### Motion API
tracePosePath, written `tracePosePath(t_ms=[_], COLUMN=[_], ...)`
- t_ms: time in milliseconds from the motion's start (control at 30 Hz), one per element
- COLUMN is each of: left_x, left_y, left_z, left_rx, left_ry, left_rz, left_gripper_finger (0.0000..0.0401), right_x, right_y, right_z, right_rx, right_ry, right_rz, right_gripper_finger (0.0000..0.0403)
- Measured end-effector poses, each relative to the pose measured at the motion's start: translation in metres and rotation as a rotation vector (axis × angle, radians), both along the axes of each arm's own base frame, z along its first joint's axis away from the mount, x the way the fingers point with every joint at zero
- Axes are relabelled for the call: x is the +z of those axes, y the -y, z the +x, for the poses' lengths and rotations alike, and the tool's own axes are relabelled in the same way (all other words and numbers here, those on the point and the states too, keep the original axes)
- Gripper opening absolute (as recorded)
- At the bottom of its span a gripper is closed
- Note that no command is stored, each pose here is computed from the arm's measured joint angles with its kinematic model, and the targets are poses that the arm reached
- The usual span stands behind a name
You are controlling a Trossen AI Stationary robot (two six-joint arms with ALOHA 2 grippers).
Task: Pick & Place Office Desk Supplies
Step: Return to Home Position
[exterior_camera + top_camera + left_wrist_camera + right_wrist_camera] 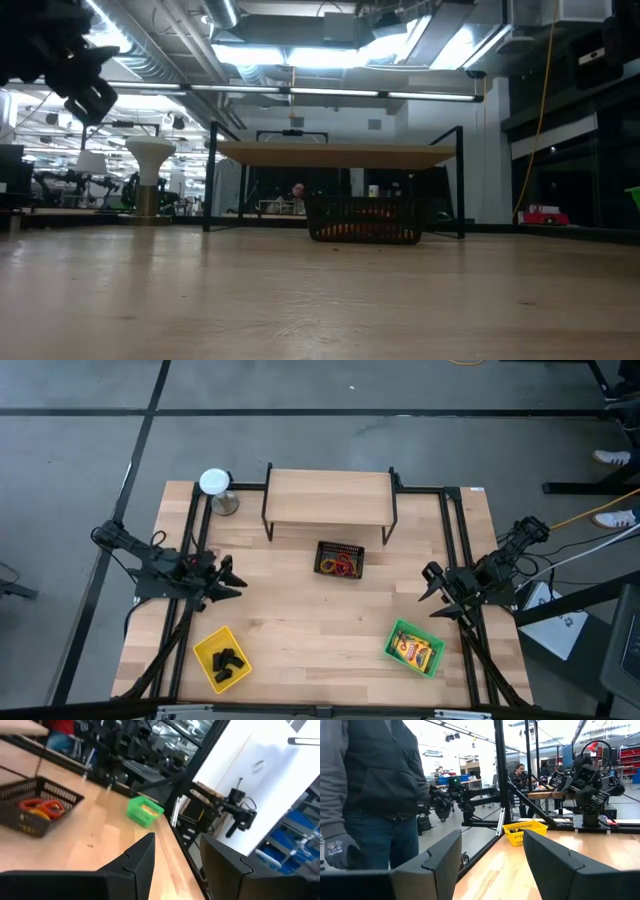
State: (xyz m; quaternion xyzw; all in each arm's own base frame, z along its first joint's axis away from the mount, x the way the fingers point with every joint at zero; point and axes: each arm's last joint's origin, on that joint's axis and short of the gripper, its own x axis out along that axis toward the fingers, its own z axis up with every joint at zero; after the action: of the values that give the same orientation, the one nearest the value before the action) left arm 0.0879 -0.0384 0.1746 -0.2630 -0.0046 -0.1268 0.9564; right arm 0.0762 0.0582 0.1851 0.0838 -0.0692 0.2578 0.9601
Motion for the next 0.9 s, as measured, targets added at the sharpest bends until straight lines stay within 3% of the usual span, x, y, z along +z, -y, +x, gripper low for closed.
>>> tracePosePath(t_ms=[133,633,900], left_x=[0.002,-0.007,-0.009], left_y=[0.001,0.003,0.004], left_z=[0.0,0.003,0.004], left_rx=[-0.05,-0.054,-0.047], left_ry=[0.017,-0.072,-0.042], left_rz=[-0.019,0.008,0.207], left_gripper_finger=[0.0152,0.0152,0.0152], right_x=[0.0,-0.001,-0.001], right_y=[0.0,0.0,0.0], right_z=[0.0,0.0,0.0], right_rx=[0.0,0.0,0.0], right_ry=[-0.001,-0.006,-0.006], right_rz=[-0.001,-0.005,-0.005], right_gripper_finger=[0.0215,0.0215,0.0215])
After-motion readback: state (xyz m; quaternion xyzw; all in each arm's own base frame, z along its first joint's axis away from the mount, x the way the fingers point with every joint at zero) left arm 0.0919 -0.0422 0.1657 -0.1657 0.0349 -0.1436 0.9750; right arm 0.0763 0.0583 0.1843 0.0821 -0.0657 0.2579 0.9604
